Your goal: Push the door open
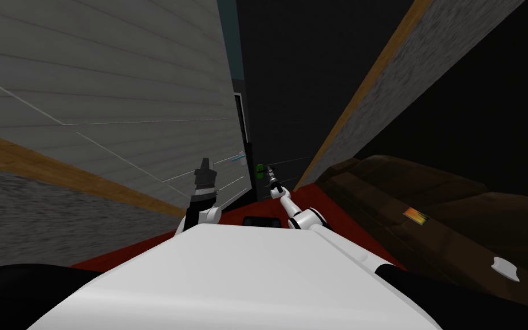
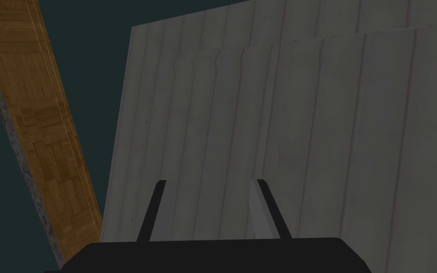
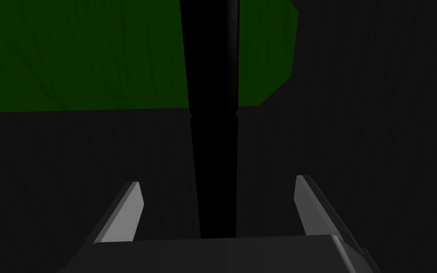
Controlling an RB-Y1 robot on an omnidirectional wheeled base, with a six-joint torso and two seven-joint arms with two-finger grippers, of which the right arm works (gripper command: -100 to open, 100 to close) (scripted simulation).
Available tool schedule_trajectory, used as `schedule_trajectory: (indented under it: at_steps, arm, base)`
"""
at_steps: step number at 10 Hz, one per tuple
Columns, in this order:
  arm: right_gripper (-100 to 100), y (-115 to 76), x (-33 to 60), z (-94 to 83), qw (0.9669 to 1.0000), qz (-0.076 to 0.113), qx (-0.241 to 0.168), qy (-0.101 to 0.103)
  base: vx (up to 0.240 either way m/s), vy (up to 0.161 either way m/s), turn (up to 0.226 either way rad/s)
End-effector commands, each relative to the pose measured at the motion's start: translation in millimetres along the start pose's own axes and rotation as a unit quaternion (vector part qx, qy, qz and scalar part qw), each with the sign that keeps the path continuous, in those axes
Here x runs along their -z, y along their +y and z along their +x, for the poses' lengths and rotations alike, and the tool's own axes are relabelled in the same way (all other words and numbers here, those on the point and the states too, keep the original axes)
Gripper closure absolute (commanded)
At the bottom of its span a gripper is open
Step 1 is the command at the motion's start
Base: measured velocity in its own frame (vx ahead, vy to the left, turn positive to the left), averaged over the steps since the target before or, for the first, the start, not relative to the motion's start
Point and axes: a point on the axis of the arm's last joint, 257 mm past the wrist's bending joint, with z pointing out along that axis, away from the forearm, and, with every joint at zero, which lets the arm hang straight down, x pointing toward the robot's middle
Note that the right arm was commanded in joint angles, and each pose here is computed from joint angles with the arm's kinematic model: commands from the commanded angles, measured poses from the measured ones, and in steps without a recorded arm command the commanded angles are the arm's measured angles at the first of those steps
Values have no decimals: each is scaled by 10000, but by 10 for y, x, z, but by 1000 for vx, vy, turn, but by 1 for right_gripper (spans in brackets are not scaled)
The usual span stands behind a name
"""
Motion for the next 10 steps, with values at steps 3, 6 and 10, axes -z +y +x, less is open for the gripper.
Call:
schedule_trajectory:
  at_steps: [3, 6, 10]
  arm:
    - [100, 6, -26, 99, 10000, 1, -75, 33]
    - [100, 6, -26, 99, 10000, 1, -75, 33]
    - [100, 81, -46, -151, 9997, -91, -19, -213]
  base:
    - [74, 29, 6]
    - [-10, -6, 7]
    - [14, 3, 62]
